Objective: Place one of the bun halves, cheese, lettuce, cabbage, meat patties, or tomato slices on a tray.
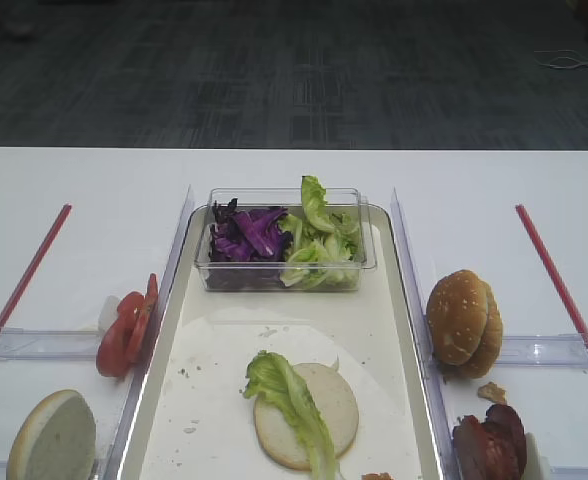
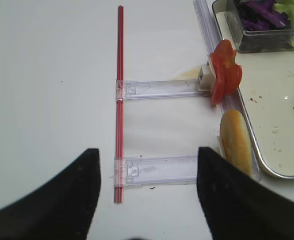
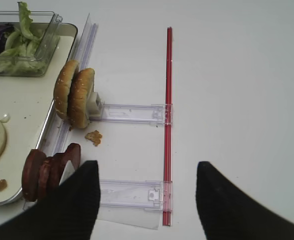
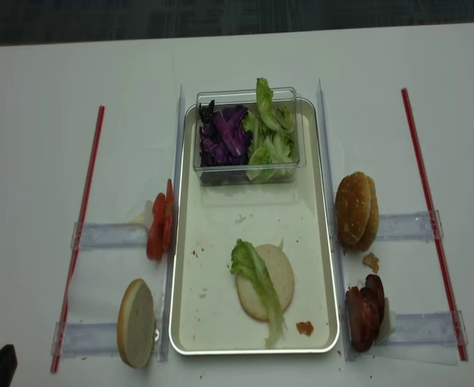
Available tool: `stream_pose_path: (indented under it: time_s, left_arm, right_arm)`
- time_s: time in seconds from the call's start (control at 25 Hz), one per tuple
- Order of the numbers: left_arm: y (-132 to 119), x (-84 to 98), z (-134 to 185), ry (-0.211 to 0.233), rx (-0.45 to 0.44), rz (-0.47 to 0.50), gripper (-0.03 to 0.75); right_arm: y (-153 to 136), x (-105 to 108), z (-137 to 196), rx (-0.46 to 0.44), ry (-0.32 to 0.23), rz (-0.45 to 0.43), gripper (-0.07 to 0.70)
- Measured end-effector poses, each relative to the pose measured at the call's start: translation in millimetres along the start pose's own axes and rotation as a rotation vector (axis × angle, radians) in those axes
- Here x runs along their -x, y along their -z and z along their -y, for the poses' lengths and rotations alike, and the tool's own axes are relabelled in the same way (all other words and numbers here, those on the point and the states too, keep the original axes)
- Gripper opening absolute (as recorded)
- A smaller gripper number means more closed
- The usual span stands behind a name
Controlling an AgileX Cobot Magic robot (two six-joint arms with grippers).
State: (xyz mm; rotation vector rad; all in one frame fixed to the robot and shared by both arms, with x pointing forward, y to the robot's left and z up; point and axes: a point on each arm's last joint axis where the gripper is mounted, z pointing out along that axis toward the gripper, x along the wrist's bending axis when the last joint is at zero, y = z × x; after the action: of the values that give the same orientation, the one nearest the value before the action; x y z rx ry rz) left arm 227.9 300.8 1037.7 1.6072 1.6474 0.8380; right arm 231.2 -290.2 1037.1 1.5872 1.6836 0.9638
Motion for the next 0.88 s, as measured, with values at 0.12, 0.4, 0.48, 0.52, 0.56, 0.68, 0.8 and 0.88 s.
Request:
stream_pose_path:
  time_s: [0.12,0.4,0.48,0.52,0.56,0.68,0.8,0.88]
  left_arm:
    - [0.0,0.0,0.0,0.000,0.000,0.000,0.400]
    - [0.0,0.0,0.0,0.000,0.000,0.000,0.400]
    - [0.0,0.0,0.0,0.000,0.000,0.000,0.400]
    - [0.0,0.0,0.0,0.000,0.000,0.000,0.400]
    - [0.0,0.0,0.0,0.000,0.000,0.000,0.400]
    - [0.0,0.0,0.0,0.000,0.000,0.000,0.400]
    - [0.0,0.0,0.0,0.000,0.000,0.000,0.400]
    - [0.0,0.0,0.0,0.000,0.000,0.000,0.400]
  right_arm:
    - [0.0,0.0,0.0,0.000,0.000,0.000,0.469]
    - [0.0,0.0,0.0,0.000,0.000,0.000,0.469]
    - [0.0,0.0,0.0,0.000,0.000,0.000,0.469]
    - [0.0,0.0,0.0,0.000,0.000,0.000,0.469]
    - [0.0,0.0,0.0,0.000,0.000,0.000,0.469]
    - [0.0,0.0,0.0,0.000,0.000,0.000,0.469]
    - [0.0,0.0,0.0,0.000,-0.001,0.000,0.469]
    - [0.0,0.0,0.0,0.000,-0.001,0.000,0.470]
